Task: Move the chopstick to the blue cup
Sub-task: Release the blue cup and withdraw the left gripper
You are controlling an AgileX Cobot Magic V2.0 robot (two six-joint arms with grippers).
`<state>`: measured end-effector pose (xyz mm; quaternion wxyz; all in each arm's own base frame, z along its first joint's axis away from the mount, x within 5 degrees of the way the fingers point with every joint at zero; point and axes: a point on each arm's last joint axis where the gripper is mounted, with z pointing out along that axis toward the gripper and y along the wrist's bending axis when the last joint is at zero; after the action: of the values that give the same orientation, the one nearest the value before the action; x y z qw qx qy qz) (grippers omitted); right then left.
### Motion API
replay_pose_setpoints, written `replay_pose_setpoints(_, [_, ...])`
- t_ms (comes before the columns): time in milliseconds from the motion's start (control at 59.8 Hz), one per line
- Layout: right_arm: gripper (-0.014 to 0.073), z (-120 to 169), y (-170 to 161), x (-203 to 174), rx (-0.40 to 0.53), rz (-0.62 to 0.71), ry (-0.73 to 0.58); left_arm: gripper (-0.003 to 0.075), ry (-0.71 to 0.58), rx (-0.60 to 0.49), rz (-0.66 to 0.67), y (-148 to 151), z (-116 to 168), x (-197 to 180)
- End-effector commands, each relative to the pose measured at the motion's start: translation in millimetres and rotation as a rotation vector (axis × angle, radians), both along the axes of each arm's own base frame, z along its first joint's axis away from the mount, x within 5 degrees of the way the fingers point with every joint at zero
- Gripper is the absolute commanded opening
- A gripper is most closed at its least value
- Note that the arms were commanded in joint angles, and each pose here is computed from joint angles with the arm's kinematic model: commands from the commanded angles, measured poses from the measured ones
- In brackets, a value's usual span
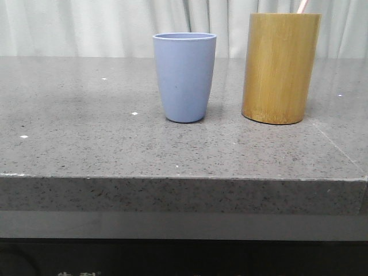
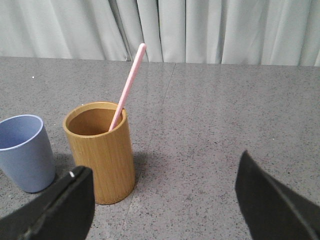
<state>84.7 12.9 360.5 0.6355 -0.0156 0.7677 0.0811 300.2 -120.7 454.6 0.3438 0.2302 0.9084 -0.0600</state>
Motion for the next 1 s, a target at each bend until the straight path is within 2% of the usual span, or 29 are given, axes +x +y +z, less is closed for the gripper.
replay_pose_setpoints(0, [0.0592,17,-1,0,0.004,-0.014,-0.098,-0.0019,-0.036,-0.029,0.064,28,17,-26])
replay_pose_setpoints(167, [0.0592,17,-1,0,0.004,-0.015,-0.099,-0.0019,0.004,-0.041,0.166,60,-4,-47])
replay_pose_setpoints(318, [0.0592,17,-1,0,0.008,-0.014,-0.098,-0.0019,-0.039,-0.068,0.221,74,-22,-73])
replay_pose_setpoints(602, [0.0592,17,-1,0,0.014,-0.012,-0.098,-0.0019,-0.371,-0.229,0.281,89,-44,-138])
replay_pose_setpoints(820, [0.0592,17,-1,0,0.015,-0.012,-0.098,-0.0019,-0.596,-0.298,0.274,99,-68,-188])
replay_pose_setpoints(987, [0.0592,17,-1,0,0.015,-0.012,-0.099,-0.0019,-0.714,-0.337,0.267,105,-91,-224])
